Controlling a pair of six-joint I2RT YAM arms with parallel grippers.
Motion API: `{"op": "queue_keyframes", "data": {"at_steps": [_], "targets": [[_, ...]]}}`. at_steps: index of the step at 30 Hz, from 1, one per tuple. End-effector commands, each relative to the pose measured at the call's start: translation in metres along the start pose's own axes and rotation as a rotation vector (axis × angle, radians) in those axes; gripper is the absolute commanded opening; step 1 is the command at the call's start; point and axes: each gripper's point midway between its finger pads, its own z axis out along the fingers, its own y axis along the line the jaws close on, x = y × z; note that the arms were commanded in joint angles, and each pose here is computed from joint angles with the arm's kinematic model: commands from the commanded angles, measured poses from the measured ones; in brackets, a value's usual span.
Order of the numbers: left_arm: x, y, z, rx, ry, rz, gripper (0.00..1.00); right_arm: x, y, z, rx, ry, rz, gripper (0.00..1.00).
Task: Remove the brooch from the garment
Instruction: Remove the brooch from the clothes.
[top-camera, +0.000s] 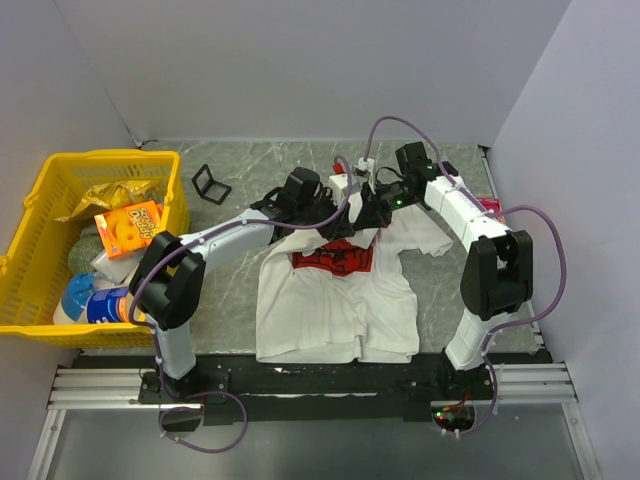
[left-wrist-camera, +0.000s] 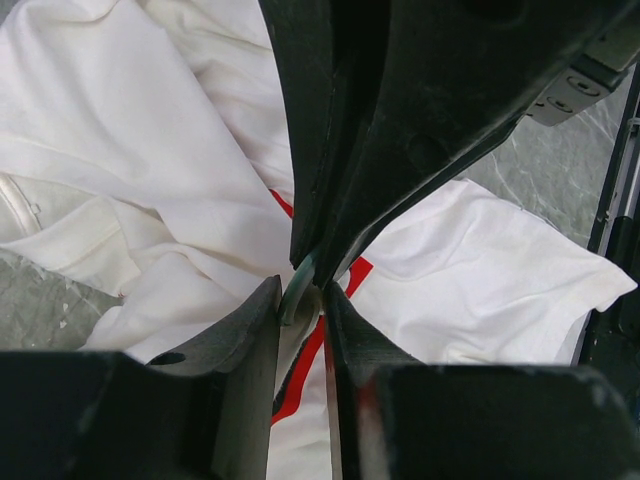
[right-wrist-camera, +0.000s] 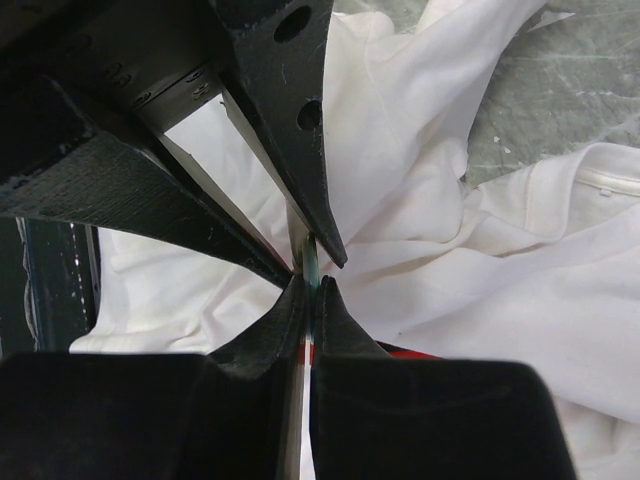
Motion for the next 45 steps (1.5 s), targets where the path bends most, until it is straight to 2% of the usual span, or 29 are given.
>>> {"op": "queue_keyframes", "data": {"at_steps": [1,6,21,34,35,39,43,45], "targets": [[-0.007,-0.002,0.0,-0.004,-0.022,0.036,0.25,-0.028,0.008,-0.014,-0.017,-0.064,-0.036,0.0],[-0.006,-0.005,-0.002,0.016,-0.02,0.043,0.25,-0.027,0.009,-0.014,-0.02,-0.063,-0.037,0.0],[0.004,-0.023,-0.001,0.129,0.007,0.061,0.11,-0.027,0.011,-0.016,-0.029,-0.076,-0.05,0.0],[0.006,-0.023,0.0,0.133,0.01,0.056,0.03,-0.028,0.01,-0.018,-0.04,-0.095,-0.043,0.22],[0.006,-0.023,0.0,0.134,0.009,0.059,0.03,-0.029,0.011,-0.019,-0.041,-0.1,-0.042,0.27],[0.006,-0.023,0.0,0.137,0.01,0.058,0.02,-0.031,0.011,-0.02,-0.047,-0.116,-0.041,0.34],[0.005,-0.024,0.0,0.139,0.008,0.058,0.01,-0.031,0.011,-0.02,-0.047,-0.124,-0.037,0.33],[0.005,-0.024,-0.001,0.137,0.008,0.058,0.01,-0.03,0.01,-0.02,-0.043,-0.121,-0.04,0.26]]}}
